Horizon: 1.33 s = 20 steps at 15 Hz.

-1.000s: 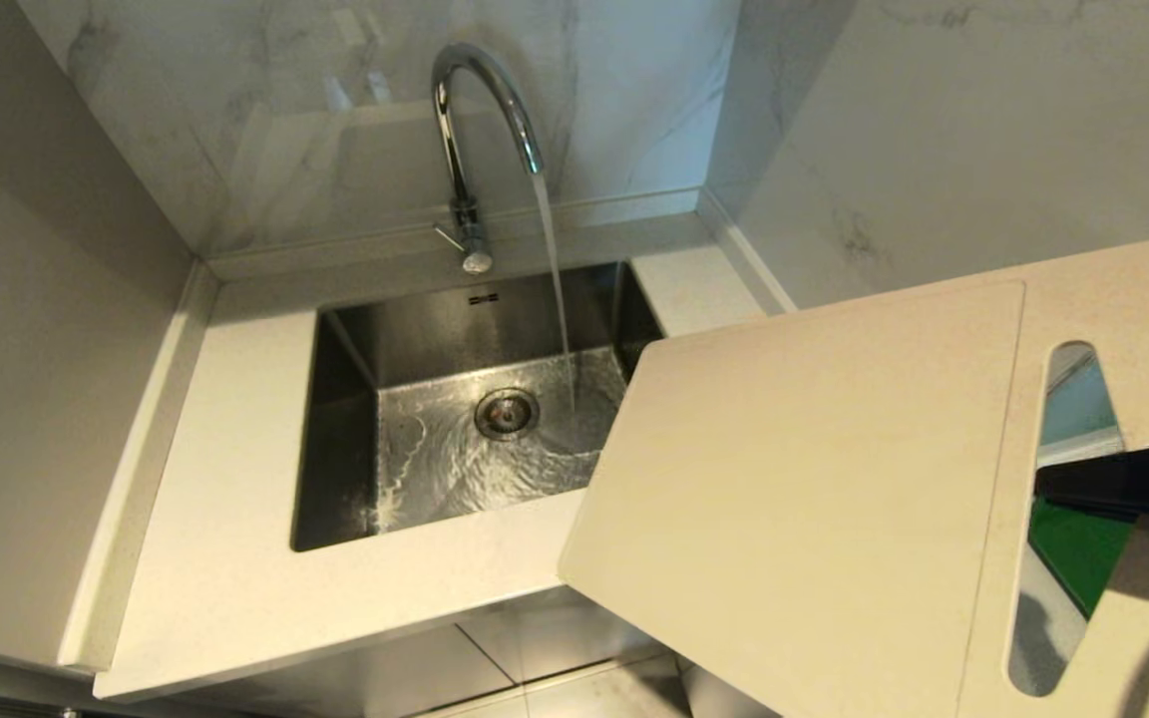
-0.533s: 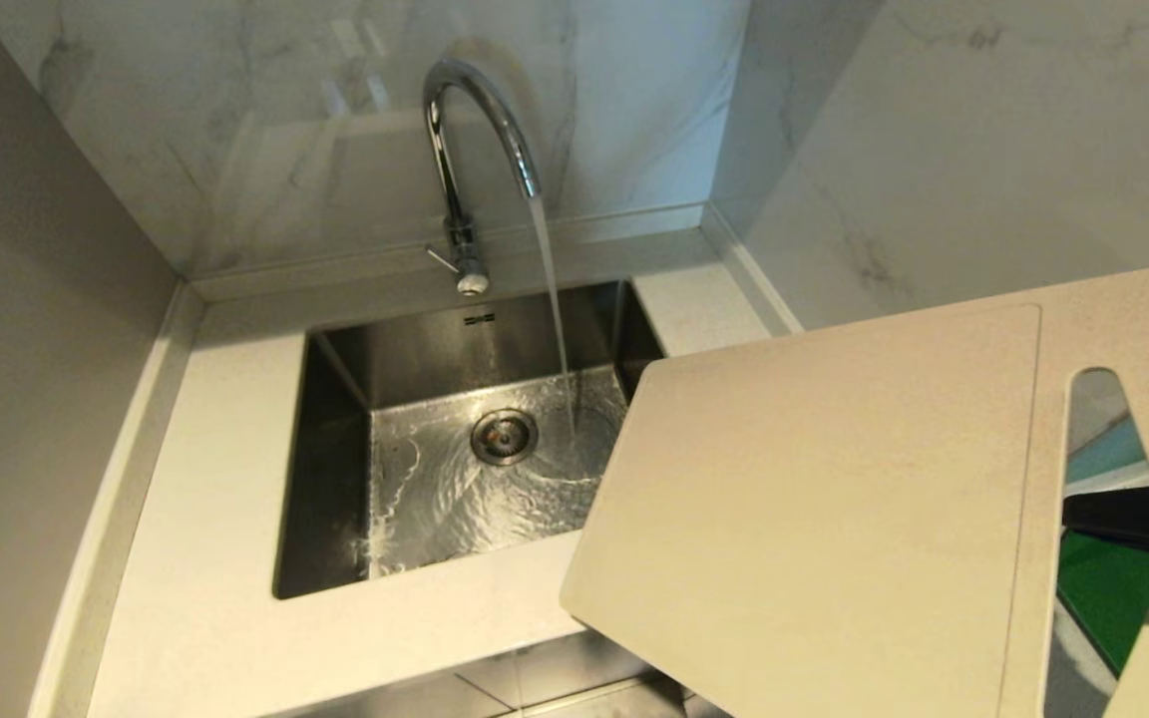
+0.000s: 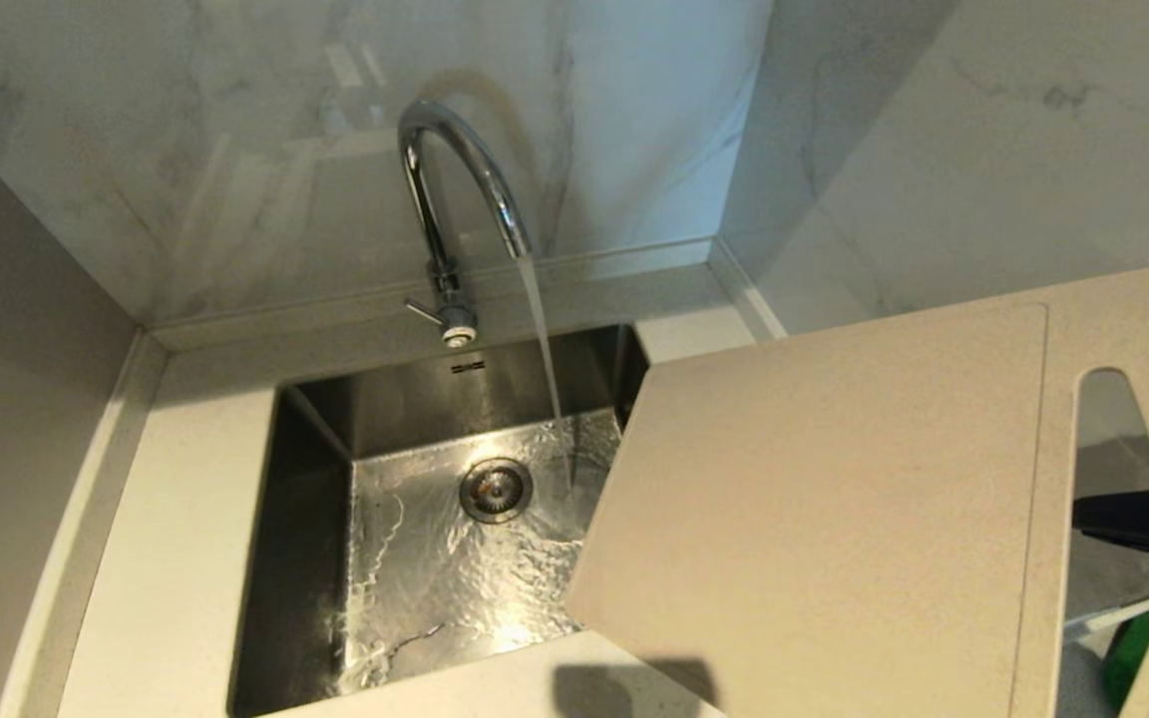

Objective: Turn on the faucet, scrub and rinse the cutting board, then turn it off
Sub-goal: Scrub the cutting board underwater

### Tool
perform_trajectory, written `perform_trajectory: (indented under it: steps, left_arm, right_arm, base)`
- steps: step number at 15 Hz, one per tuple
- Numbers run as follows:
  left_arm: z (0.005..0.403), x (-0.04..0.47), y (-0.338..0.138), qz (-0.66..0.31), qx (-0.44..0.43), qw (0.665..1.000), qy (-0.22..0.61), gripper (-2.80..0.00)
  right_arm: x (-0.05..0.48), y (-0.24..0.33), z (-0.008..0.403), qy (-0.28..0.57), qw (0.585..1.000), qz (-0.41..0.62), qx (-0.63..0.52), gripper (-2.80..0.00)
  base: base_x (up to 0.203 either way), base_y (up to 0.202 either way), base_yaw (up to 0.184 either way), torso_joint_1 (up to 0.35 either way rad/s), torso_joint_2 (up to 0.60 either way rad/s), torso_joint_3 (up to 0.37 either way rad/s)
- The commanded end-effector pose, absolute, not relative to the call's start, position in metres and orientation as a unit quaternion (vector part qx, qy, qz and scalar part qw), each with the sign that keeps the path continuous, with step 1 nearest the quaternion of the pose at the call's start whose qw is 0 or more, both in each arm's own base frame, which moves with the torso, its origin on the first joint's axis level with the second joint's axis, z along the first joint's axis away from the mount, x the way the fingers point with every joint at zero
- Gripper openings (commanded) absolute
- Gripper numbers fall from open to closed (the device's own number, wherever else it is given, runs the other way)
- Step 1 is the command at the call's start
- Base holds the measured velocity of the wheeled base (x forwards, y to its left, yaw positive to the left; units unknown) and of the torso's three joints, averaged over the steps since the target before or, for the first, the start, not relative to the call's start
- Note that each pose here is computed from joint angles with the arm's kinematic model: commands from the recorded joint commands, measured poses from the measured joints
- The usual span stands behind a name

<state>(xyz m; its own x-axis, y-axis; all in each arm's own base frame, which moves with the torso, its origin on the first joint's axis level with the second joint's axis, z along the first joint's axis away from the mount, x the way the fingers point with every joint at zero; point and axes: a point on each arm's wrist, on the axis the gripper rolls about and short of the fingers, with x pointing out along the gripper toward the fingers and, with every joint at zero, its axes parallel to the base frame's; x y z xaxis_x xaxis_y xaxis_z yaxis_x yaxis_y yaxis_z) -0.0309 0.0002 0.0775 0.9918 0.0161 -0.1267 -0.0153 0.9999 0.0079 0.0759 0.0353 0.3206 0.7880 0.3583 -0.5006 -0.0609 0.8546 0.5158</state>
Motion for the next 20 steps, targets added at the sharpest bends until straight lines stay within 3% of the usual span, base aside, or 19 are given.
perform_trajectory:
  steps: [1, 9, 20]
  left_arm:
    - [0.078, -0.031, 0.000, 0.009, 0.003, 0.998, 0.064, -2.80]
    - [0.078, -0.031, 0.000, 0.010, 0.001, 0.998, 0.064, -2.80]
    - [0.077, -0.031, 0.000, 0.009, 0.005, 0.998, 0.064, -2.80]
  right_arm:
    - [0.075, 0.035, 0.319, 0.310, 0.912, 0.112, 0.245, -2.80]
    - [0.088, 0.041, 0.316, 0.319, 0.910, 0.110, 0.242, -2.80]
    - [0.244, 0.115, 0.280, 0.327, 0.911, 0.111, 0.224, -2.80]
  base:
    - [0.060, 0.000, 0.032, 0.011, 0.01, 0.004]
    - [0.000, 0.000, 0.000, 0.000, 0.00, 0.000]
    - [0.000, 0.000, 0.000, 0.000, 0.00, 0.000]
